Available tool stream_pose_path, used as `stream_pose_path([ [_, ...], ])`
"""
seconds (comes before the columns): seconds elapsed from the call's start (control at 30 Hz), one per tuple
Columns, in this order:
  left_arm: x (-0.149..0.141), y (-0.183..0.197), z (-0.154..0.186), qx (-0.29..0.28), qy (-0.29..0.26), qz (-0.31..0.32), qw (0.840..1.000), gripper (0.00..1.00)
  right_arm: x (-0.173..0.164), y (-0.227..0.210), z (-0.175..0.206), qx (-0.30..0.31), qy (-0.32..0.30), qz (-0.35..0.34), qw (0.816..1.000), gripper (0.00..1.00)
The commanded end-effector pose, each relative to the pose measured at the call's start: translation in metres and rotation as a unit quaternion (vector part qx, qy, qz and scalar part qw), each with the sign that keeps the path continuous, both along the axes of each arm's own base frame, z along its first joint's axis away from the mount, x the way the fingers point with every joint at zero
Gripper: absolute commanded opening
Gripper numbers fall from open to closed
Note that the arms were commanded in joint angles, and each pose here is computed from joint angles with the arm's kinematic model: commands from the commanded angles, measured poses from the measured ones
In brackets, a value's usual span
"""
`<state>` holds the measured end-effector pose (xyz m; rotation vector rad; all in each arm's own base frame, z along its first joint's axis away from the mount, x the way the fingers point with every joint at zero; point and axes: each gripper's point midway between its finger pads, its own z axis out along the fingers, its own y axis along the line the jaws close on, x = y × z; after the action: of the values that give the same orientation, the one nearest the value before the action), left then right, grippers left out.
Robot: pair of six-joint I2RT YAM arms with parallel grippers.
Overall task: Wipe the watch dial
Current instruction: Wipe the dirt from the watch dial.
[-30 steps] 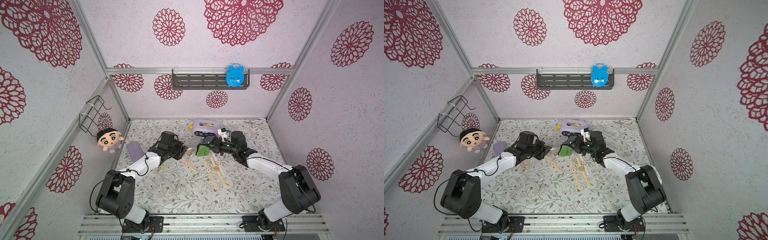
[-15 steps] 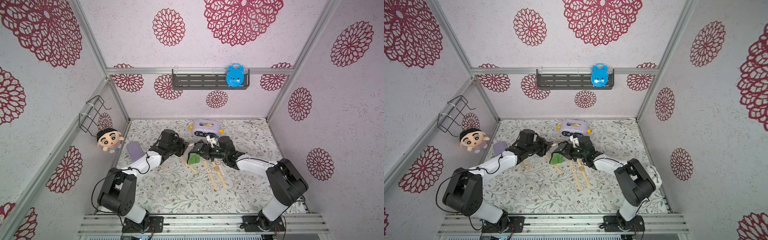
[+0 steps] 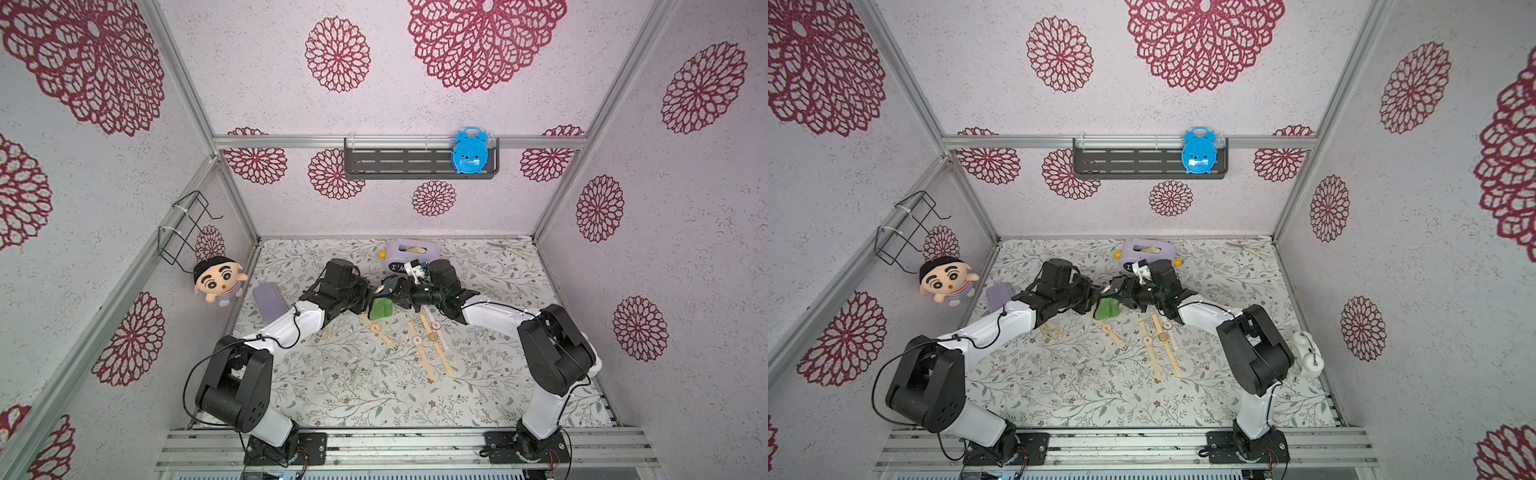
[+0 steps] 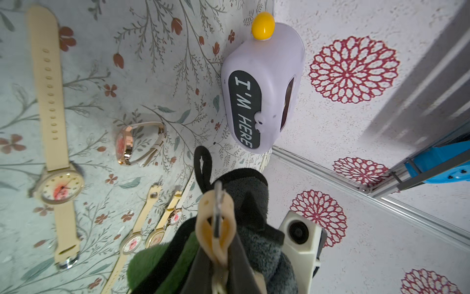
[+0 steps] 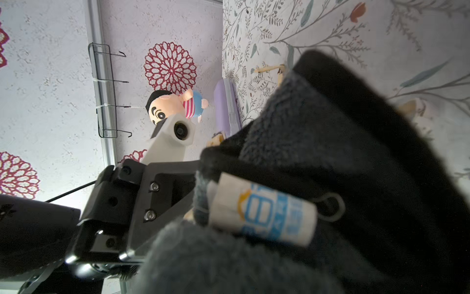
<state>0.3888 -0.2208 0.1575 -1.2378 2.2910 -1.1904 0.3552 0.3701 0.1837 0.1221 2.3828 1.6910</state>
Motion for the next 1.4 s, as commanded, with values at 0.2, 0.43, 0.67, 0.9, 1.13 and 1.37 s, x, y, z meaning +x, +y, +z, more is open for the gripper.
stream_pose_path([
  [0.2, -0.094, -0.003, -0.059, 0.127, 0.148, -0.164, 0.967, 0.00, 0.044, 0.001, 0.112, 0.082, -0.131, -0.032, 0.987, 0.00],
  [0.43, -0.099, 0.000, -0.067, 0.133, 0.153, -0.163, 0.965, 0.00, 0.061, -0.019, 0.145, 0.114, -0.143, -0.057, 0.982, 0.00],
  [0.67, -0.083, -0.002, -0.048, 0.082, 0.142, -0.127, 0.978, 0.00, 0.060, -0.044, 0.138, 0.085, -0.147, -0.068, 0.983, 0.00],
  [0.9, -0.053, -0.002, -0.020, -0.039, 0.116, -0.055, 0.991, 0.00, 0.033, -0.060, 0.084, 0.016, -0.128, -0.061, 0.990, 0.00],
  [1.13, -0.036, 0.004, -0.007, -0.054, 0.102, -0.044, 0.992, 0.00, -0.005, -0.061, 0.039, -0.015, -0.098, -0.039, 0.994, 0.00],
  [1.37, -0.027, 0.000, -0.007, -0.061, 0.096, -0.040, 0.993, 0.00, -0.031, -0.040, 0.021, -0.021, -0.083, -0.011, 0.996, 0.00],
])
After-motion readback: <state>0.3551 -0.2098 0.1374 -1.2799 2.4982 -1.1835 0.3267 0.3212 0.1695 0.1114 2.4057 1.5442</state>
